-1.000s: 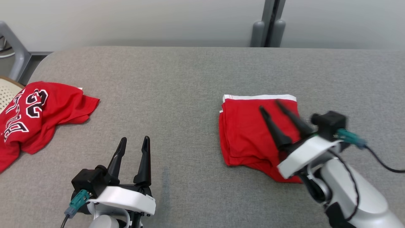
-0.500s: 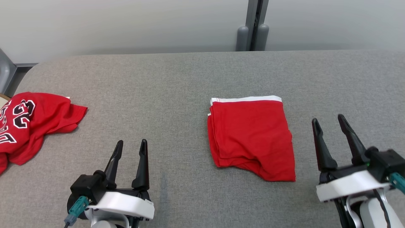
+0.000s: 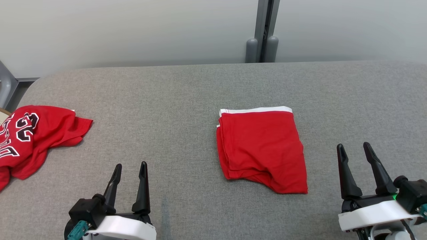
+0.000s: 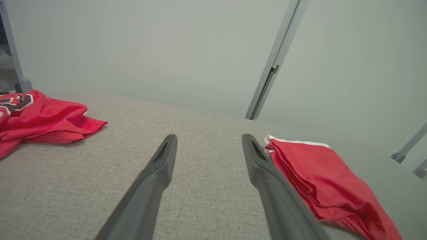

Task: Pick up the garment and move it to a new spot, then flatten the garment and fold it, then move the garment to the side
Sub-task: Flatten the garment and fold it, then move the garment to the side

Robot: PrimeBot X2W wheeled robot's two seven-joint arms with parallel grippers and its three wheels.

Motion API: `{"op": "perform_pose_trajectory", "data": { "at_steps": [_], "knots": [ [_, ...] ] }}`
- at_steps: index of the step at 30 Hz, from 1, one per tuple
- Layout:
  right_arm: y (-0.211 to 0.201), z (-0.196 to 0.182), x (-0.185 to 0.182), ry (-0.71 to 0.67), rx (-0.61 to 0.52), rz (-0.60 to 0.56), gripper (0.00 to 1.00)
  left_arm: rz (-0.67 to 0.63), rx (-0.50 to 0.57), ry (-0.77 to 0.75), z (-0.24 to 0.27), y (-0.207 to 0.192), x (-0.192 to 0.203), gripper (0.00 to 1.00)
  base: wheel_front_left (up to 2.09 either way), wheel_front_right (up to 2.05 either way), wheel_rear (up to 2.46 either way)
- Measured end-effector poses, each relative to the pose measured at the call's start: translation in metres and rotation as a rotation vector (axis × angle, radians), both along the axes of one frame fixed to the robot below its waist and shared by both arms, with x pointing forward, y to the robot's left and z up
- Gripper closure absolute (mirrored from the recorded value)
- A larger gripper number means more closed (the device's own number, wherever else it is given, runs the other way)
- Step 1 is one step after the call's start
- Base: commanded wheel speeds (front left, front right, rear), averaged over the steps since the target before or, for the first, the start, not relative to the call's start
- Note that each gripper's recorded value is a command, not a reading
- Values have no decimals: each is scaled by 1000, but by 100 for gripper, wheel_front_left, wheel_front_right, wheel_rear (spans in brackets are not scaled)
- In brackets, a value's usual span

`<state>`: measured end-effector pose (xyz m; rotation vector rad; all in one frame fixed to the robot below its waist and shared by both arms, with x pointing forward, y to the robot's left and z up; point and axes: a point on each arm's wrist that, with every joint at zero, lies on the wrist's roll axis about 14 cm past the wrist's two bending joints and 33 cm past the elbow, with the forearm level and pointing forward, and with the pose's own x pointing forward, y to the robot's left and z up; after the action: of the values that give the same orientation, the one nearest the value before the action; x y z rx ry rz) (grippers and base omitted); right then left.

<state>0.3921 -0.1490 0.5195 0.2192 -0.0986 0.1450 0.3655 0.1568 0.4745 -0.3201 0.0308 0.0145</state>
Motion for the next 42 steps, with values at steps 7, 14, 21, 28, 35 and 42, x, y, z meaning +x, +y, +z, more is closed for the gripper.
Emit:
{"op": "perform_pose_trajectory", "data": {
  "at_steps": [7,14,21,28,35,42],
  "knots": [
    [2,-6,-1,19,11,7,0,0,3,-2,0,0,-1,0,0,0,0],
    [4,-9,-1,30,20,11,0,-2,4,1,0,0,-1,0,0,0,0],
    [8,-15,6,92,17,28,0,-8,-2,8,-2,-3,-1,0,0,0,0],
    [6,-25,37,283,-13,104,0,-13,-11,22,-7,-6,1,0,0,0,0],
    [12,-50,60,523,-16,218,0,-5,-16,24,-7,-3,6,0,0,0,0],
    [18,-92,69,727,-10,279,0,19,-15,41,-12,5,8,0,0,0,0]
  ]
}}
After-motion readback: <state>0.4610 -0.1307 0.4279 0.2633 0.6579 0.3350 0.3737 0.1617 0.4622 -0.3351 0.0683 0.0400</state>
